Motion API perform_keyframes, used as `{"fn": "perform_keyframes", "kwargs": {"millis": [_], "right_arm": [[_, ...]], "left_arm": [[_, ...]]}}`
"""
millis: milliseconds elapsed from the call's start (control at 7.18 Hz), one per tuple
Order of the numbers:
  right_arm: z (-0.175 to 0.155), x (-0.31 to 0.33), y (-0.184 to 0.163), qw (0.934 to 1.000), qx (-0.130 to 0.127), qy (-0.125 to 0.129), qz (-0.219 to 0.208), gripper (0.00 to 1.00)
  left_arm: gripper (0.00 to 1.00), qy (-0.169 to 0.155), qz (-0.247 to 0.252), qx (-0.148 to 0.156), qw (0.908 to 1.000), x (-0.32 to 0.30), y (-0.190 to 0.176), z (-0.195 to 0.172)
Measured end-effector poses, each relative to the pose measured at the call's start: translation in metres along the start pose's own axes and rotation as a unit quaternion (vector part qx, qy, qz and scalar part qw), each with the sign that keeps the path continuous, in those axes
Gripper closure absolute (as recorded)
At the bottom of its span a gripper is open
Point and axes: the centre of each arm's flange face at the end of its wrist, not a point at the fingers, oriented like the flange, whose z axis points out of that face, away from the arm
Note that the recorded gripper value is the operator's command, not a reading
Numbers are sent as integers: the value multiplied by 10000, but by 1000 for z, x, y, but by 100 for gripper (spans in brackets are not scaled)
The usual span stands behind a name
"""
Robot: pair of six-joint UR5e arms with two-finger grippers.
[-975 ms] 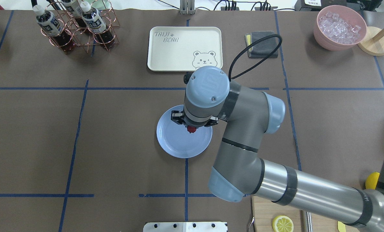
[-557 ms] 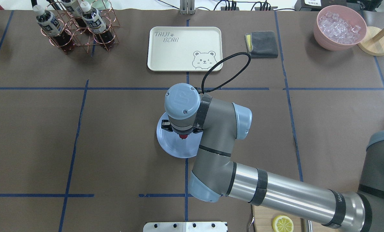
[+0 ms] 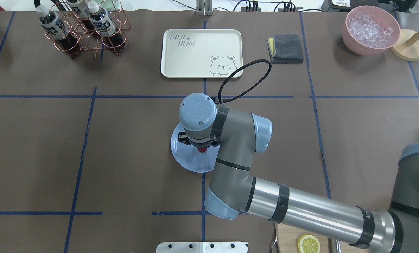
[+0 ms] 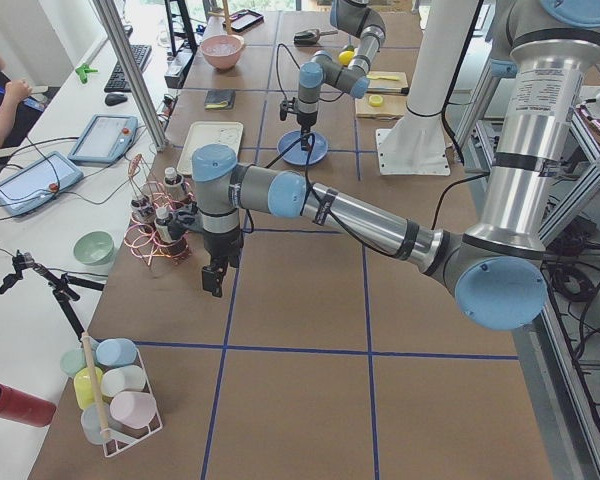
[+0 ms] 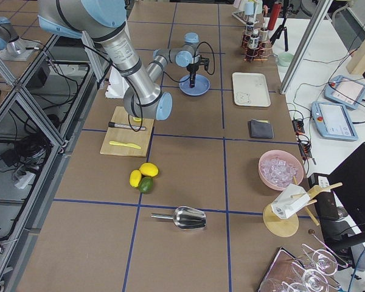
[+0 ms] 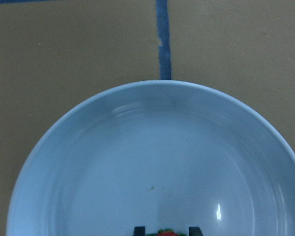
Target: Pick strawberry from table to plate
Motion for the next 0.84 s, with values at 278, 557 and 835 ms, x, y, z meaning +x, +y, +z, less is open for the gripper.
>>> {"fn": "perform_keyframes", "kwargs": {"millis": [278,557,835], "right_arm": [[-3,0,-2,10000,37,-27,14,0],[-33,6,-19,9998,102,-146,69,0],[-96,48,-45,9998,166,49,-44,0]], "left_arm": [[0,4,-3,-2,10000,0,0,0],[0,2,-27,-13,10000,-6,9,6],[0,7,-19,29,10000,-21,32,29]]}}
